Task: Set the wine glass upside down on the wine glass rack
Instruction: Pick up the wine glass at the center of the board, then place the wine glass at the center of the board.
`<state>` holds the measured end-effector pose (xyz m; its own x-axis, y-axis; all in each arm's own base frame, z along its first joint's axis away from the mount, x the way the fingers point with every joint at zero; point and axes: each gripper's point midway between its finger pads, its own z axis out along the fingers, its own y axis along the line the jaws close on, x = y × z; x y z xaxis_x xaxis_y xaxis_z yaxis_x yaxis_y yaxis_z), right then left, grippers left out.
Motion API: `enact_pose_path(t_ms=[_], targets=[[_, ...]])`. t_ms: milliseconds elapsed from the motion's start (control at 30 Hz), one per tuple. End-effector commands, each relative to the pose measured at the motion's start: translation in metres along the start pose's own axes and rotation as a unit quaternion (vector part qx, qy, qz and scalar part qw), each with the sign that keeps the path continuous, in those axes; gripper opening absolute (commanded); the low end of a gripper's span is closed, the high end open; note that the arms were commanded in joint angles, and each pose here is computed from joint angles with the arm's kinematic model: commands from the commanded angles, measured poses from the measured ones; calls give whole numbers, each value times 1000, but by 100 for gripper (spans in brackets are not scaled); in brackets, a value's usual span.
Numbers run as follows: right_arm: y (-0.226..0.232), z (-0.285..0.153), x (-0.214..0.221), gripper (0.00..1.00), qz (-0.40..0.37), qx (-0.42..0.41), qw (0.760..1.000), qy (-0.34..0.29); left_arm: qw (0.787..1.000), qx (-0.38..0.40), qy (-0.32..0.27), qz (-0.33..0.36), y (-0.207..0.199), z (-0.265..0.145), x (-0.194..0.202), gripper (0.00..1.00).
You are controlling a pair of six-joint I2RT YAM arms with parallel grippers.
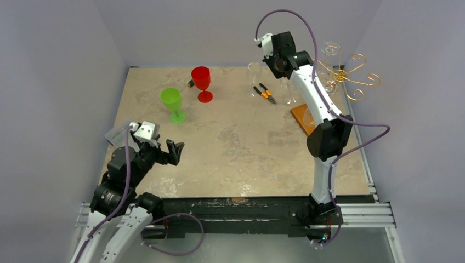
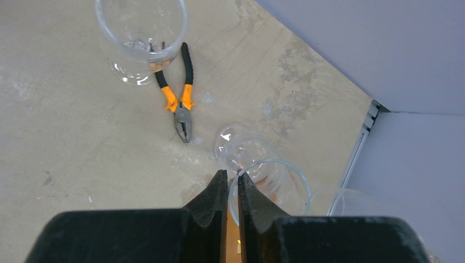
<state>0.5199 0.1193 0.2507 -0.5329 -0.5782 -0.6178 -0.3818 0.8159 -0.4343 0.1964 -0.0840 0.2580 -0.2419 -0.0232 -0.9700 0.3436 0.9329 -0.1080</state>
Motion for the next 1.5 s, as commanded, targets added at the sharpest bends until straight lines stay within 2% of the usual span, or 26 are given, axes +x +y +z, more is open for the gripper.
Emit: enact_pose_path(t_ms=[0, 467, 833, 1133, 1467], targets=[[-8, -49, -34, 4, 15, 7, 998, -68, 1000, 3, -6, 8, 0, 2, -4, 95], [18, -87, -31, 4, 15, -36, 996, -82, 1000, 3, -5, 7, 0, 3, -3, 95], [76, -135, -29, 5, -16, -122, 986, -111, 1000, 3, -1, 7, 0, 5, -2, 95], [141, -177, -26, 6, -35, -235, 962, -134, 1000, 1, 0, 7, 1, 6, -2, 95], [199, -193, -10, 6, -40, -353, 927, -122, 1000, -1, 2, 7, 2, 6, -1, 95]])
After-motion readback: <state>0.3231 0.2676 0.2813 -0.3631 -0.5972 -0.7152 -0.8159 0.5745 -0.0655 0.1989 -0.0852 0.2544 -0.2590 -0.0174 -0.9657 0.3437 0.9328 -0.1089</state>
